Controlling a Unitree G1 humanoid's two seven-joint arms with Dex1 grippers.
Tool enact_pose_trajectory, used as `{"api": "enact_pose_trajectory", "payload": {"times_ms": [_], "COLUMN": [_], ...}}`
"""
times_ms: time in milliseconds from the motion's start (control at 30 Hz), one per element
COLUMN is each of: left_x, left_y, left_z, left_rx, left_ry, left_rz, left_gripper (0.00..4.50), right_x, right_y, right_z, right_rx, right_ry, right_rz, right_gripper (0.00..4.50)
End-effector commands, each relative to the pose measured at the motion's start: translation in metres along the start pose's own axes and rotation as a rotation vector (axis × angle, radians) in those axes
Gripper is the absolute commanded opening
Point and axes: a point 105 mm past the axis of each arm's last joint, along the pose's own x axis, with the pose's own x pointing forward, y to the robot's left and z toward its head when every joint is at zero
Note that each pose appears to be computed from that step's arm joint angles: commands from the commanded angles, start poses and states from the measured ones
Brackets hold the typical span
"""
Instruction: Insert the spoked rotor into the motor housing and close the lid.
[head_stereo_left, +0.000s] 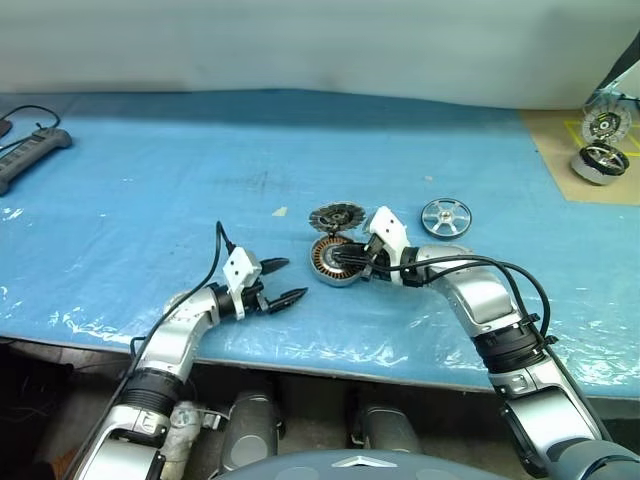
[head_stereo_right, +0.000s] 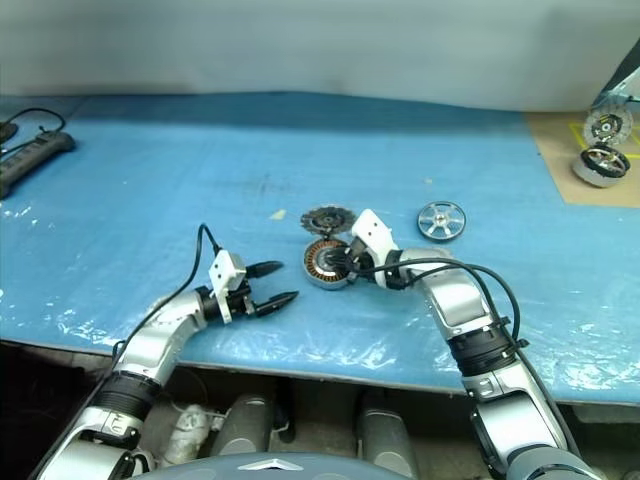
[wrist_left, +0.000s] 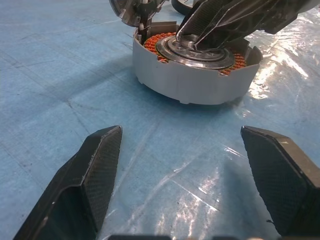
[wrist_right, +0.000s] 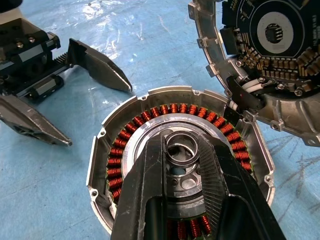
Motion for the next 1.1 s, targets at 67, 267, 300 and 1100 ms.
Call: {"api": "enact_pose_trajectory", "payload": {"times_ms": [67,267,300,1100], "left_x": [0.0,-0.001,-0.002,0.004], "left_y": [-0.005,0.007,0.007,0.004], "left_z": [-0.014,-0.031,-0.032,-0.027], "left_rx": [-0.04,-0.059,-0.059,-0.049], "left_ry": [0.044,0.066,0.066,0.054], "left_rz": [-0.003,0.01,0.009,-0.002], "left_gripper": [4.05,4.05,4.05,4.05], "right_x": [0.002,0.0,0.0,0.002], "right_y": [0.001,0.002,0.002,0.005], "right_z": [-0.008,-0.01,-0.01,-0.016], "right_rx": [0.005,0.006,0.008,0.015], "right_ry": [0.032,0.04,0.041,0.056], "right_rz": [-0.001,0.008,0.009,0.018], "right_gripper": [0.55,0.55,0.55,0.55]}}
